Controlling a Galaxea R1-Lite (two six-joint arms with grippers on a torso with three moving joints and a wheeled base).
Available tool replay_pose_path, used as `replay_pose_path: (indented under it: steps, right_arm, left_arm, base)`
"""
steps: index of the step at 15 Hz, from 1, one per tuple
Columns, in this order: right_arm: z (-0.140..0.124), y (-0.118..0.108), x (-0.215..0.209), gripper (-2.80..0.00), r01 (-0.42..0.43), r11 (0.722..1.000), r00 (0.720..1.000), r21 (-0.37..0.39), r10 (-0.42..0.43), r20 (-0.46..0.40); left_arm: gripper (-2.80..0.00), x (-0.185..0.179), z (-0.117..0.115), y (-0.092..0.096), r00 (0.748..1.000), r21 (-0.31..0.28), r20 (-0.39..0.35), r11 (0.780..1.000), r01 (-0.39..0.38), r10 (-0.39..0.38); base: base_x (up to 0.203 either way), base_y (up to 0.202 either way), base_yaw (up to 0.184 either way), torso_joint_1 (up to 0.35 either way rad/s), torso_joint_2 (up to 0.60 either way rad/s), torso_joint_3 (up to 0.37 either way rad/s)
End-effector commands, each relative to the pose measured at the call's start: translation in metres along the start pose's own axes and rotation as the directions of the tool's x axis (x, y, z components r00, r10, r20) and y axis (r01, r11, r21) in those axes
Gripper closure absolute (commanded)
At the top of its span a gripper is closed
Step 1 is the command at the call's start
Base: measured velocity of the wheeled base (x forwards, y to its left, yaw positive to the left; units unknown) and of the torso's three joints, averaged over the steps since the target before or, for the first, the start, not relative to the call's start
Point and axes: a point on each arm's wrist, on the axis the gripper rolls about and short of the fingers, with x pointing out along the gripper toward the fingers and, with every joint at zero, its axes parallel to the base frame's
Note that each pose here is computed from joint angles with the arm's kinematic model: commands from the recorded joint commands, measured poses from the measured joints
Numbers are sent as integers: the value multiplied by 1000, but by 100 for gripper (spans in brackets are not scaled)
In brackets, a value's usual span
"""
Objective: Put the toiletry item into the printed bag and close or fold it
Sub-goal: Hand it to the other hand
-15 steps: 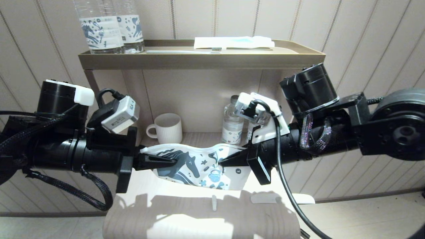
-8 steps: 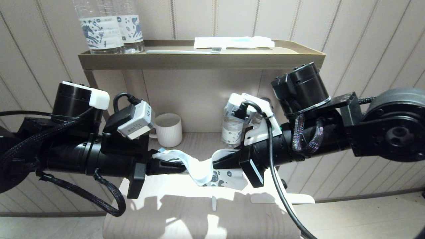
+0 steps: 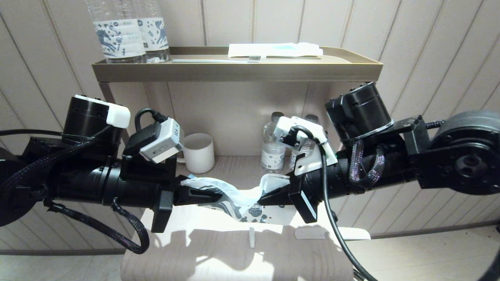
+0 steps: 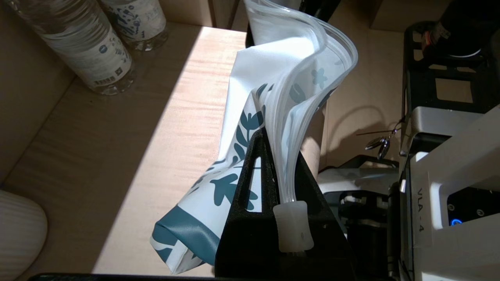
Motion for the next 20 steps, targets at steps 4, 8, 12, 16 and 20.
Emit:
replay_pose_path:
  steps: [4,8,12,16,20]
  right_arm:
    - [-4,-5,-5,-280,20,1000,1000,5,-20,4]
    - [3,-3,-38,-280,78,997,995,-4,-77,64]
    - [9,2,-79,-280,153,988,979,-10,-150,137]
    - [13,7,-89,-280,146,987,974,72,-156,166]
    - [25,11,-73,-280,136,948,971,286,-185,154]
  left_arm:
    - [0,0,1,0,1000,5,5,1000,2,-2]
    - [0,0,-5,1,1000,-6,-20,1000,-16,16]
    - [0,2,-8,3,998,-8,-43,999,-42,42]
    - [0,0,-6,5,975,99,-120,980,-174,186]
    - [0,-1,9,-8,935,218,-144,932,-289,324]
  base:
    - [0,0,0,0,0,0]
    - [0,0,0,0,0,0]
    - [0,0,0,0,0,0]
    - [0,0,0,0,0,0]
    - [0,0,0,0,0,0]
